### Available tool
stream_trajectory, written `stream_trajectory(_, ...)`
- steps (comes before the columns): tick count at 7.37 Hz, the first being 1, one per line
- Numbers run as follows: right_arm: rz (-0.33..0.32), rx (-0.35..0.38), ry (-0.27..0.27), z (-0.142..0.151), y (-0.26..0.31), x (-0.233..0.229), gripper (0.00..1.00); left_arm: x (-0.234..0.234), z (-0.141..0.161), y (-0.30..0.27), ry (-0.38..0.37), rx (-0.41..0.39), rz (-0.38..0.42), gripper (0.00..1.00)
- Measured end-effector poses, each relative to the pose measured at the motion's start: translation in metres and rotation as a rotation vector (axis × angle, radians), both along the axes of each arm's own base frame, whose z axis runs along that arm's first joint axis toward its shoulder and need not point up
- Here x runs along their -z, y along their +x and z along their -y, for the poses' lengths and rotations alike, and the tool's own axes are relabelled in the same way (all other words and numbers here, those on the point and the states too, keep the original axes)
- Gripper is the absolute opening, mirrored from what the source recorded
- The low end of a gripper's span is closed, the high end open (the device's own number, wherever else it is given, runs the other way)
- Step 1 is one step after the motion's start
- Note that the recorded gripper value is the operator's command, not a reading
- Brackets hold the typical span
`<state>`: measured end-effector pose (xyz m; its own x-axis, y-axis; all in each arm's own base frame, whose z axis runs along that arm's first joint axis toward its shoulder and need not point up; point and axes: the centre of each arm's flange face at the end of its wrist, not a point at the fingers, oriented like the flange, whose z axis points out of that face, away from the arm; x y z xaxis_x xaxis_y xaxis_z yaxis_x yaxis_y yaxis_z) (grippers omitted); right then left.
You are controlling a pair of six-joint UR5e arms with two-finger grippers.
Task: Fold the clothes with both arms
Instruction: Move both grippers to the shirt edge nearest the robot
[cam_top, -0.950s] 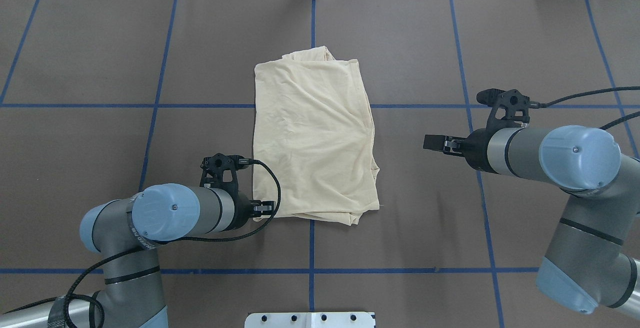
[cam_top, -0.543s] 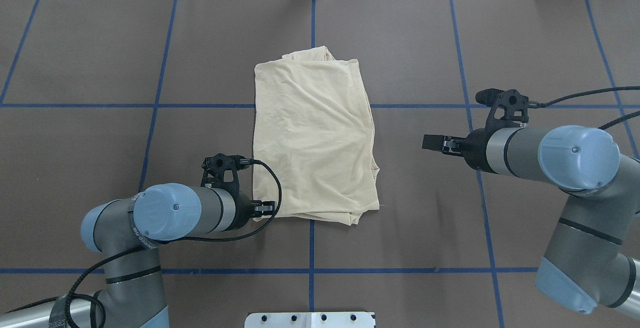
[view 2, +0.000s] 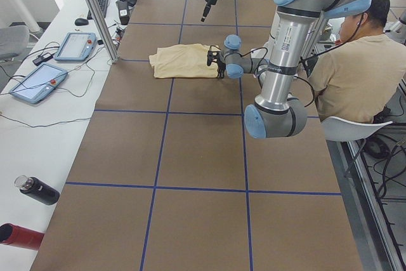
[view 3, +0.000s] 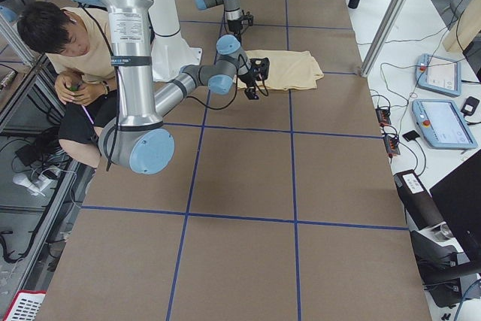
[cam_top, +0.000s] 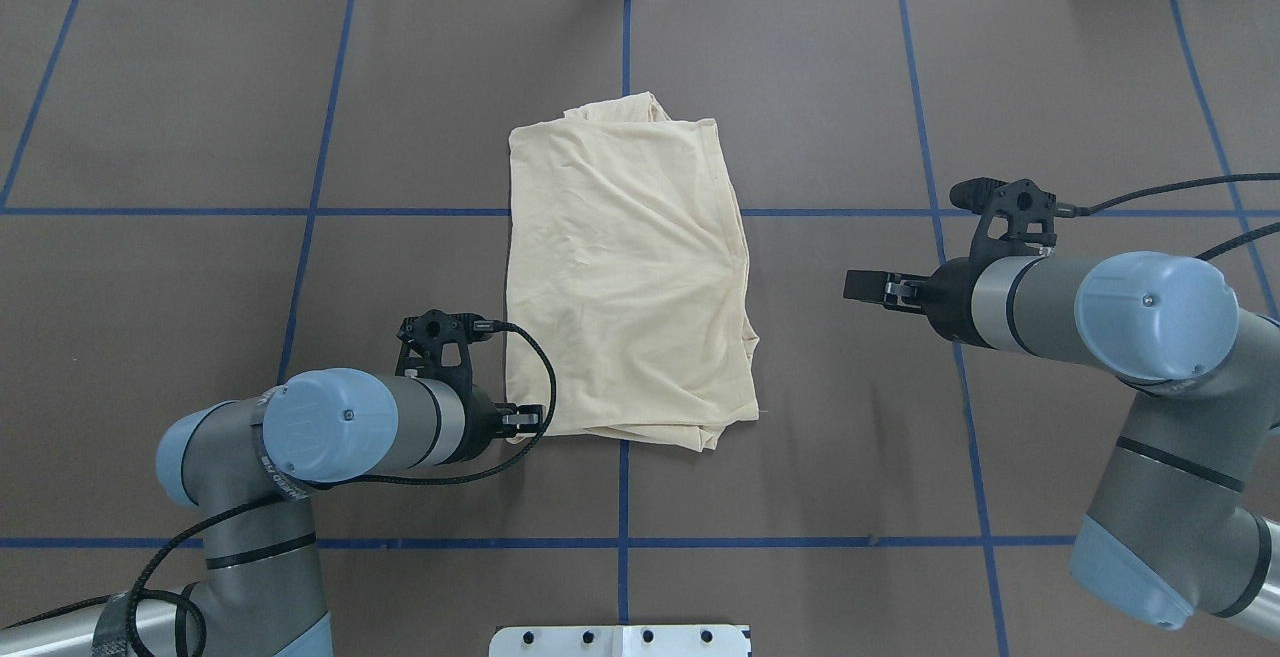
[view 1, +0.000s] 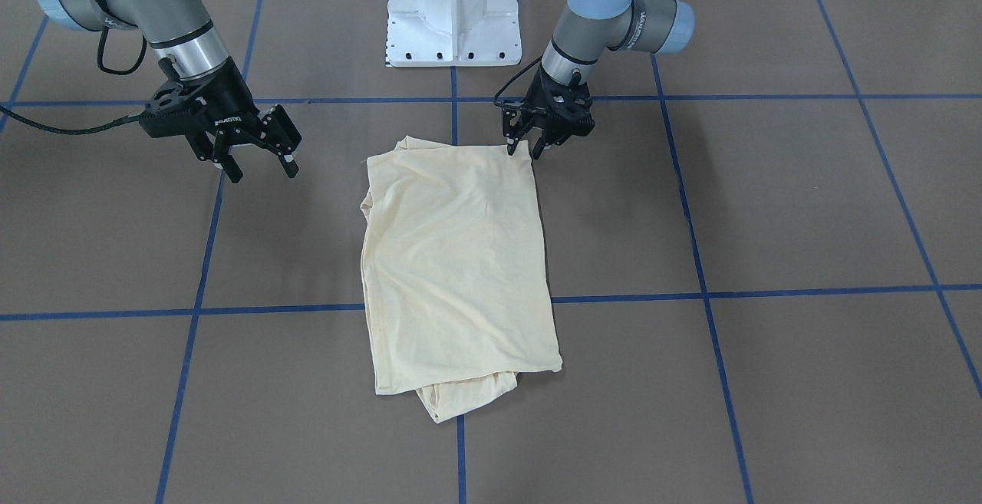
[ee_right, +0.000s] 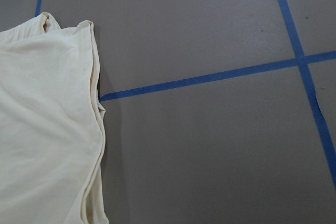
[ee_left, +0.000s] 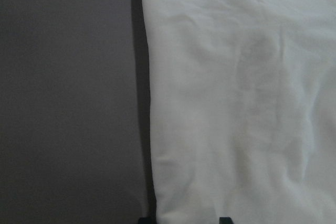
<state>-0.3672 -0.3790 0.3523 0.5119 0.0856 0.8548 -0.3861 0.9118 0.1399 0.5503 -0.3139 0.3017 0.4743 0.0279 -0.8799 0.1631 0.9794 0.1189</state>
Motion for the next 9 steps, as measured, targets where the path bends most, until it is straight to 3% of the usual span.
stream_trajectory(1, 0.000, 0.000, 0.000, 0.000, 0.000, 0.000, 1.00, 0.002, 0.000, 0.001, -0.001, 0.000, 0.001, 0.06)
stream_trajectory(2, 0.000, 0.000, 0.000, 0.000, 0.000, 0.000, 1.00, 0.003, 0.000, 0.001, -0.002, 0.000, 0.000, 0.00)
stream_trajectory(6, 0.004, -0.022, -0.005, -0.006, -0.009, 0.003, 0.98, 0.009, -0.001, -0.001, 0.003, 0.001, -0.010, 0.00)
stream_trajectory(8, 0.049, -0.075, -0.079, -0.023, -0.033, 0.014, 0.96, 0.009, -0.001, -0.002, 0.004, 0.003, -0.010, 0.00)
stream_trajectory(9, 0.065, -0.107, -0.141, -0.033, -0.057, 0.033, 0.95, 0.009, -0.001, -0.002, 0.004, 0.004, -0.010, 0.00)
